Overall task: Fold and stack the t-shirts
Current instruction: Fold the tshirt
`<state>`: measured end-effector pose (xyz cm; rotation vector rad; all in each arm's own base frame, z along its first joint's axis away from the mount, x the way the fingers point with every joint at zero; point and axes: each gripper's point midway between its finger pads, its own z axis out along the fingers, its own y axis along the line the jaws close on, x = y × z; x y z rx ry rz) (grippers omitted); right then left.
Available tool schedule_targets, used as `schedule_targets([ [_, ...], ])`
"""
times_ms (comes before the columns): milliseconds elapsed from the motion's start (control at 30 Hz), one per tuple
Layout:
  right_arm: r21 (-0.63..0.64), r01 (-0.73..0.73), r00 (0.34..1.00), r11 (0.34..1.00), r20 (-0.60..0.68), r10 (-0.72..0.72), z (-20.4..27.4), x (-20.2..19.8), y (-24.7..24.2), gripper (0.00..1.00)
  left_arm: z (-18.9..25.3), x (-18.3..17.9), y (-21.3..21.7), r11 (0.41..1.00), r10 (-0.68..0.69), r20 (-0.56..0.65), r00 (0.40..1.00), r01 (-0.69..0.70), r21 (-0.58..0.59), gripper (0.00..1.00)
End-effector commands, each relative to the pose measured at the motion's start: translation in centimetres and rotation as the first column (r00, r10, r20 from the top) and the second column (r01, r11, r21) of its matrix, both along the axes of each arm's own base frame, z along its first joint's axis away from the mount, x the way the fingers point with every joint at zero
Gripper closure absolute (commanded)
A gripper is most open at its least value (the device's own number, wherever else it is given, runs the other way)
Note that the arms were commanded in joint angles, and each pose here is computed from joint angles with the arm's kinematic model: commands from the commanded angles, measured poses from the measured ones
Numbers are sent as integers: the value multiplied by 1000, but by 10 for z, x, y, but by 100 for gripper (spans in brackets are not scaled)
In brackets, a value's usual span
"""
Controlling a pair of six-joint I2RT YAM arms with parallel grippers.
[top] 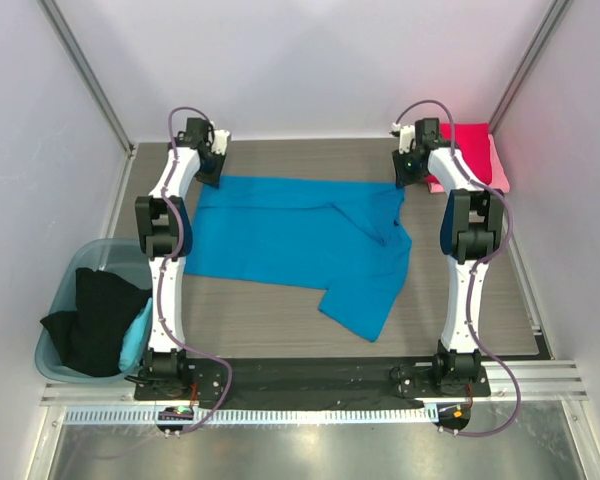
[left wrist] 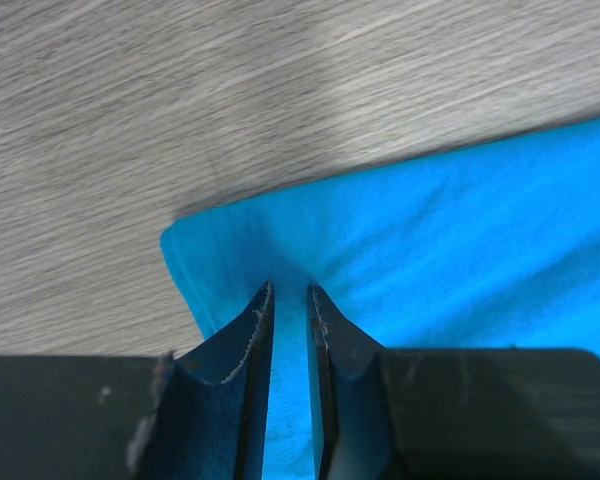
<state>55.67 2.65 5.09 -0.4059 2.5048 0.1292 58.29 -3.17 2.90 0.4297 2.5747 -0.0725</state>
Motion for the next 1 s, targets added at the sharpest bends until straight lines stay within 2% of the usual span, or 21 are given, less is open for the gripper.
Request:
schedule_targets([
  [0,11,4,1000,1000,22,-4,4,9,2,71,28,15,20,997,35,85,996,-40,59,80],
  [33,8,6,1000,1000,20,-6,2,9,1,71,35,21,22,997,36,111,993,-43,63,79],
  [167,12,36,999,999,-3,-36,-10,9,-14,69,50,34,35,993,81,176,981,-95,76,54],
  [200,18,42,999,999,-6,-42,-12,9,-17,68,53,36,36,992,84,188,979,-99,74,52],
  [400,67,51,998,996,-33,-49,-28,11,-13,62,66,43,43,987,112,233,966,-135,85,50],
  [533,98,44,998,994,-38,-40,-29,12,-9,62,63,47,39,989,118,235,965,-135,57,49],
  [700,128,14,999,992,-43,-8,-29,9,-1,78,52,56,35,988,142,242,960,-152,23,44],
  [733,129,6,999,992,-53,1,-31,5,1,81,54,59,54,982,177,254,951,-187,16,43],
  [800,124,-1,998,992,-56,8,-31,3,1,84,49,62,51,982,179,256,950,-186,5,44],
  [967,103,-1,998,995,-56,7,-29,1,-1,85,37,57,42,985,173,213,962,-170,-31,54],
])
